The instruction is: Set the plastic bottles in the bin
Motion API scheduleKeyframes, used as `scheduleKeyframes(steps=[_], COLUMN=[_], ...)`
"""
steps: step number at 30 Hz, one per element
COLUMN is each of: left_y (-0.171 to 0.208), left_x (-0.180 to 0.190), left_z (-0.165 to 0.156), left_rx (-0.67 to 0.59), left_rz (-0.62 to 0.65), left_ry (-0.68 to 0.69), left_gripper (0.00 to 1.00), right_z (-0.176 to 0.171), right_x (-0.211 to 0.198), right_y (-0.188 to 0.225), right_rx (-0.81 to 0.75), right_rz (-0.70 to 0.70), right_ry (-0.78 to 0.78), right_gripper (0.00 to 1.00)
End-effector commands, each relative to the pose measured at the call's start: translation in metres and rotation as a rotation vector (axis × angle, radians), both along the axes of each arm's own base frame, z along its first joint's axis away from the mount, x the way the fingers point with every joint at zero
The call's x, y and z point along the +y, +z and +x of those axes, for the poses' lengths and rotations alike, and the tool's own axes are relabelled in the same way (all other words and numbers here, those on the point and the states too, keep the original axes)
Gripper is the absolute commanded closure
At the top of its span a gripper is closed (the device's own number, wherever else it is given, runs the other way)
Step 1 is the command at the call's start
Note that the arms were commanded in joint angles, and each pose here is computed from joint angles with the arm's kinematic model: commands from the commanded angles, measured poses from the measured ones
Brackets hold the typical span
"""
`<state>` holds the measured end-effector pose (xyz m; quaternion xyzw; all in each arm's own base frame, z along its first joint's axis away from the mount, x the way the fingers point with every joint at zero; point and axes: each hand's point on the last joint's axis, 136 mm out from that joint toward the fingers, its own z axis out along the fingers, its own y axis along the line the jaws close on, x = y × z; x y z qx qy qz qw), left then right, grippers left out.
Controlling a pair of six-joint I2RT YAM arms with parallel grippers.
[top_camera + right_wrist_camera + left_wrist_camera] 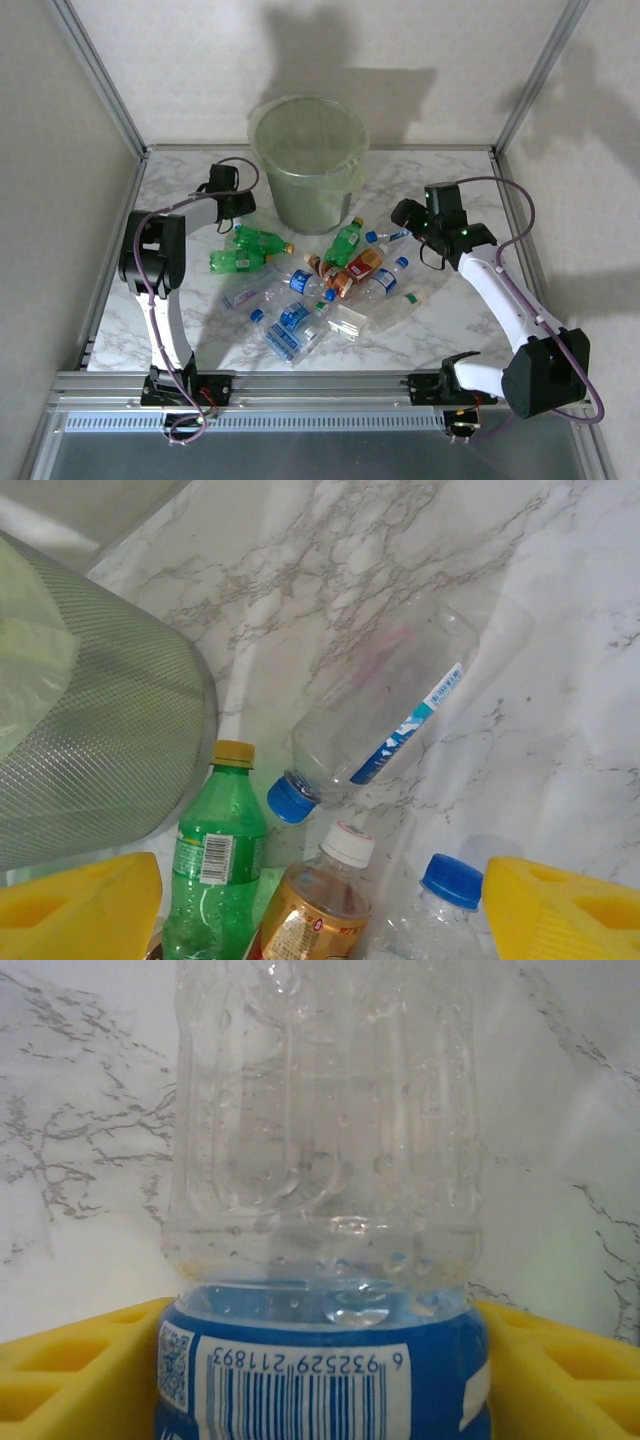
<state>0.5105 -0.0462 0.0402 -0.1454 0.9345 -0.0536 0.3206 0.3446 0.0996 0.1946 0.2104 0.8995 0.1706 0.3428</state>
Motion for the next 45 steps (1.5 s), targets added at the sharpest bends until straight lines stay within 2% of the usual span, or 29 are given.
scheduleKeyframes(steps=[1,7,12,18,23,27,30,35,38,41,45], left_y=[0.002,0.009,0.041,0.112,0.189,0.256,0.306,0.369,0.38,0.379,0.38], left_x=[0.001,0.005,0.014,0.031,0.041,0.035,0.006,-0.097,-0.16,-0.186,-0.2], left_z=[-0.004,-0.008,-0.013,-0.025,-0.044,-0.06,-0.069,-0.095,-0.126,-0.139,-0.147], left_rx=[0.014,0.005,-0.056,-0.189,-0.342,-0.485,-0.598,-0.761,-0.817,-0.836,-0.844], left_rz=[0.026,0.037,0.059,0.086,0.092,0.088,0.059,0.012,0.026,0.015,-0.022], left_ry=[0.003,0.018,0.061,0.154,0.207,0.2,0.1,-0.287,-0.546,-0.639,-0.703], left_gripper=[0.34,0.39,0.4,0.42,0.44,0.44,0.44,0.44,0.43,0.46,0.49], right_z=[0.002,0.004,0.004,0.004,0.001,-0.005,-0.009,-0.017,-0.023,-0.026,-0.022], right_x=[0.006,0.008,0.013,0.026,0.05,0.076,0.092,0.112,0.118,0.119,0.123], right_y=[0.018,0.034,0.053,0.084,0.123,0.157,0.178,0.208,0.227,0.244,0.254], right_rx=[-0.029,-0.058,-0.095,-0.165,-0.246,-0.32,-0.368,-0.446,-0.487,-0.525,-0.538], right_rz=[0.017,0.029,0.055,0.097,0.136,0.192,0.227,0.28,0.312,0.324,0.32], right_ry=[0.015,0.025,0.047,0.097,0.19,0.304,0.372,0.466,0.502,0.522,0.537], right_gripper=[0.17,0.17,0.17,0.17,0.18,0.18,0.17,0.17,0.15,0.11,0.05])
